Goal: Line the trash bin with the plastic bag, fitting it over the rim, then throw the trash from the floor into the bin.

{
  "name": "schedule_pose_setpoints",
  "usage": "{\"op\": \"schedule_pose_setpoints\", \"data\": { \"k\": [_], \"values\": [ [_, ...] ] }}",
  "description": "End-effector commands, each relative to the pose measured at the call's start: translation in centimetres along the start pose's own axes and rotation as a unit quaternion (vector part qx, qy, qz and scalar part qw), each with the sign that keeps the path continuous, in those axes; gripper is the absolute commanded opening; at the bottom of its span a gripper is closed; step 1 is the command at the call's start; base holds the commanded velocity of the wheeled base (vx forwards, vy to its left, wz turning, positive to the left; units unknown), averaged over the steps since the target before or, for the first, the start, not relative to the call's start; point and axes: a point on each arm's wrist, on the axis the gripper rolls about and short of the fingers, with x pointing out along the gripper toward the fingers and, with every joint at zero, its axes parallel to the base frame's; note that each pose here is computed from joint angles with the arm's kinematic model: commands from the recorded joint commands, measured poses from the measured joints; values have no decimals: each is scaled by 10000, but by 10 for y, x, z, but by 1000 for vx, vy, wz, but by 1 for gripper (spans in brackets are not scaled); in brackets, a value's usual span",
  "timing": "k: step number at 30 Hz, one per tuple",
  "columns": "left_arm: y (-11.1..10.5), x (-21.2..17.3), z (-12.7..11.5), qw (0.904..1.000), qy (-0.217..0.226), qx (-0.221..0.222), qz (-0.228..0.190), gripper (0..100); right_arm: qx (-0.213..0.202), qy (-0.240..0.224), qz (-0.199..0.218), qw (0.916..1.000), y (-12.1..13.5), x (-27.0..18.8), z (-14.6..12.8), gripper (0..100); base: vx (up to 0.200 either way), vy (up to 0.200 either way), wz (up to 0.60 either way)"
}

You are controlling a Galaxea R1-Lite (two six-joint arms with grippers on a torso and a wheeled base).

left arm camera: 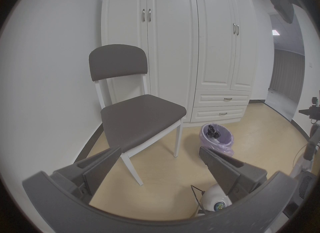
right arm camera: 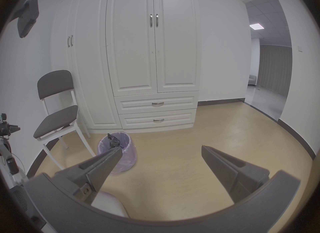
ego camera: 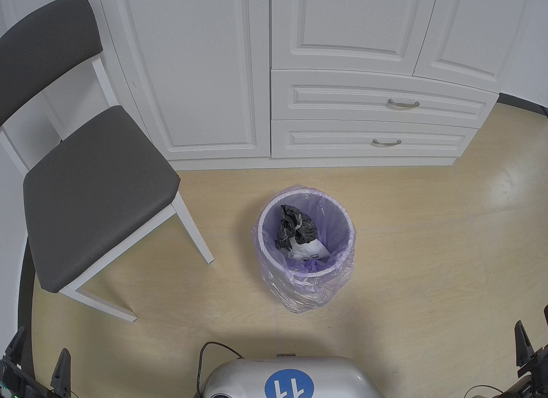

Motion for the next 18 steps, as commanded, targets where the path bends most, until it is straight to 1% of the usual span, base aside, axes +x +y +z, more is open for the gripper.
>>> {"op": "schedule_pose_setpoints", "data": {
  "k": [1,4,7,8,9,12,15,18],
  "values": [
    [0,0,-2,9999,-133,5,-8,100,61,7,17,10000,0,0,-5,100,0,0,0],
    [0,0,-2,9999,-141,5,-23,100,29,22,8,10000,0,0,-5,100,0,0,0],
    [0,0,-2,9999,-141,13,-31,100,-190,93,91,9997,0,0,-7,100,0,0,0],
    [0,0,-2,9999,-141,13,-31,100,-190,93,91,9997,0,0,-7,100,0,0,0],
    [0,0,-2,9999,-149,28,-30,100,-416,284,329,9982,1,-1,-11,100,0,0,0],
    [0,0,-2,9999,-141,13,-31,100,-368,264,382,9982,1,0,-10,100,0,0,0],
    [0,0,-2,9999,-141,5,-31,100,-118,269,253,9993,1,0,-10,100,0,0,0],
    [0,0,-2,9999,-149,13,-31,100,-149,267,230,9993,0,0,-10,100,0,0,0]
  ]
}}
